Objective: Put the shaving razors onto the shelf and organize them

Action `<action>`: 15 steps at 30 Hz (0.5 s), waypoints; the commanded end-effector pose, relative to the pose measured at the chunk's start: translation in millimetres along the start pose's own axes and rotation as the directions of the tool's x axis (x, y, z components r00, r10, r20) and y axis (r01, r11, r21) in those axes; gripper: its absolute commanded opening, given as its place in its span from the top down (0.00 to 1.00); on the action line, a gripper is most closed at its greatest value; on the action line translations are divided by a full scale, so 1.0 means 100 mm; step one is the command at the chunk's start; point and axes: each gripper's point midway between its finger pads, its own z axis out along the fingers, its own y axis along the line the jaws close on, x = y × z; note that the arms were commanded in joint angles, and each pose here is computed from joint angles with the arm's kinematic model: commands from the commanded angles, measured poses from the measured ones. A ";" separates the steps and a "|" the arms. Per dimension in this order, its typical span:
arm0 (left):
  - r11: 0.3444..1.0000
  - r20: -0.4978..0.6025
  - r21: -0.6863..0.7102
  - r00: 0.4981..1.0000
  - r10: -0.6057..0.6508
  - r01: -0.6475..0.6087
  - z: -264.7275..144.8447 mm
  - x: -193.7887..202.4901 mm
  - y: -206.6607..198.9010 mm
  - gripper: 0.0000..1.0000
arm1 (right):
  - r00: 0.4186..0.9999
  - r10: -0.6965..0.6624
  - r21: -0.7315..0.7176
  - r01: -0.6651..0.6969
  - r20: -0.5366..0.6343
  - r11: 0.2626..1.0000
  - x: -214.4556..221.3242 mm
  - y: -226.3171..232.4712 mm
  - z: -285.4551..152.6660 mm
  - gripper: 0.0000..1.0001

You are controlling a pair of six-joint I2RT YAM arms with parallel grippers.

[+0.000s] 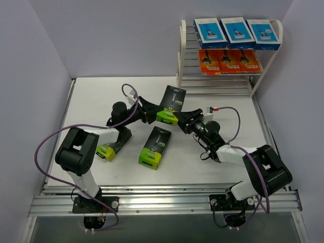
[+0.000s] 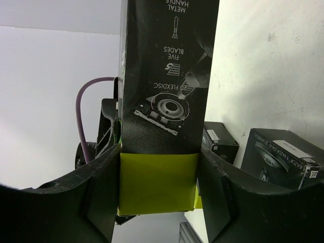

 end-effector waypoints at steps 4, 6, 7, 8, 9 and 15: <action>0.989 -0.090 0.111 0.990 0.106 -0.096 0.06 0.13 -0.43 0.13 | 0.986 -0.125 -0.283 0.090 -0.109 0.955 0.19 0.69 -0.09 1.00; 0.990 -0.106 0.099 0.988 0.115 -0.104 0.09 0.14 -0.38 0.06 | 0.985 -0.129 -0.291 0.090 -0.118 0.953 0.20 0.68 -0.10 1.00; 0.992 -0.111 0.082 0.988 0.107 -0.099 0.09 0.14 -0.34 0.06 | 0.984 -0.129 -0.292 0.090 -0.120 0.952 0.19 0.68 -0.11 1.00; 0.992 -0.115 0.077 0.987 0.112 -0.103 0.11 0.13 -0.33 0.06 | 0.984 -0.131 -0.301 0.089 -0.124 0.949 0.19 0.69 -0.13 1.00; 0.991 -0.120 0.070 0.985 0.122 -0.114 0.11 0.13 -0.30 0.06 | 0.983 -0.134 -0.306 0.091 -0.125 0.948 0.19 0.70 -0.14 1.00; 0.986 -0.127 0.030 0.978 0.165 -0.162 0.13 0.12 -0.25 0.06 | 0.969 -0.164 -0.338 0.093 -0.186 0.936 0.23 0.74 -0.22 1.00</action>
